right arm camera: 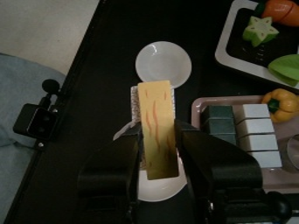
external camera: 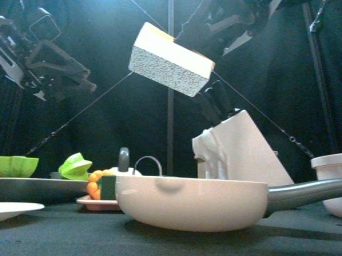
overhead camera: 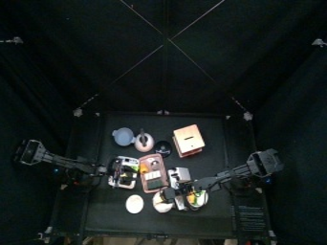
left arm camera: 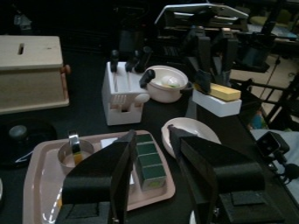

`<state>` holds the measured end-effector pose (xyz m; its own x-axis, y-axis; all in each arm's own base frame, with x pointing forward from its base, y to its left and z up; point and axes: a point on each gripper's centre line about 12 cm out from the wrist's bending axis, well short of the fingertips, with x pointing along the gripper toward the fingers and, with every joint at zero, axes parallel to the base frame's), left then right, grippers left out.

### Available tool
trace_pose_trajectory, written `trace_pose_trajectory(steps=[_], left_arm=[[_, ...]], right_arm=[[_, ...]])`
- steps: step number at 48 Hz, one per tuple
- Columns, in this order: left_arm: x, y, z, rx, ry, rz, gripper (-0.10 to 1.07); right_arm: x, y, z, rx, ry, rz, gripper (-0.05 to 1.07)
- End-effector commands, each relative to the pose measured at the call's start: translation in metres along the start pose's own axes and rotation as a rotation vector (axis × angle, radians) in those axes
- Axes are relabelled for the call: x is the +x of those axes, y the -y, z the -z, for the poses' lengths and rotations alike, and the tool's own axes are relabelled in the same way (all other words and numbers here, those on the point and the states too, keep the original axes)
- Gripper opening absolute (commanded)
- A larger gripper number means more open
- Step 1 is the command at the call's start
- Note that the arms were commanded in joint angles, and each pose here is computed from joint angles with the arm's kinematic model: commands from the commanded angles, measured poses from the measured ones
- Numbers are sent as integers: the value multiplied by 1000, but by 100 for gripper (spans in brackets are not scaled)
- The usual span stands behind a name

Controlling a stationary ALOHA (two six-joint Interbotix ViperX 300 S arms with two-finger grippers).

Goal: Grab egg sushi

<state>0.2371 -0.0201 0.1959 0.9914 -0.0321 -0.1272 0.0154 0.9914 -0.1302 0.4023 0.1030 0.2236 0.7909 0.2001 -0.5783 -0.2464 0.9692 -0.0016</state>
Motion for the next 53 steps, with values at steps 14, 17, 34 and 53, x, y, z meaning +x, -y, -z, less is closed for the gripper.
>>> trace_pose_trajectory(steps=[14, 17, 34, 53], left_arm=[[1, -2, -4, -32, 20, -24, 76], [1, -2, -4, -33, 20, -24, 76], [2, -1, -6, -18, 24, -14, 76], [23, 16, -12, 48, 12, 64, 76]], right_arm=[[-17, 3, -22, 2, 78, 5, 43], [-17, 3, -21, -1, 77, 5, 43], [-17, 8, -26, 9, 110, 16, 43], [-21, 17, -29, 40, 163, 31, 42]])
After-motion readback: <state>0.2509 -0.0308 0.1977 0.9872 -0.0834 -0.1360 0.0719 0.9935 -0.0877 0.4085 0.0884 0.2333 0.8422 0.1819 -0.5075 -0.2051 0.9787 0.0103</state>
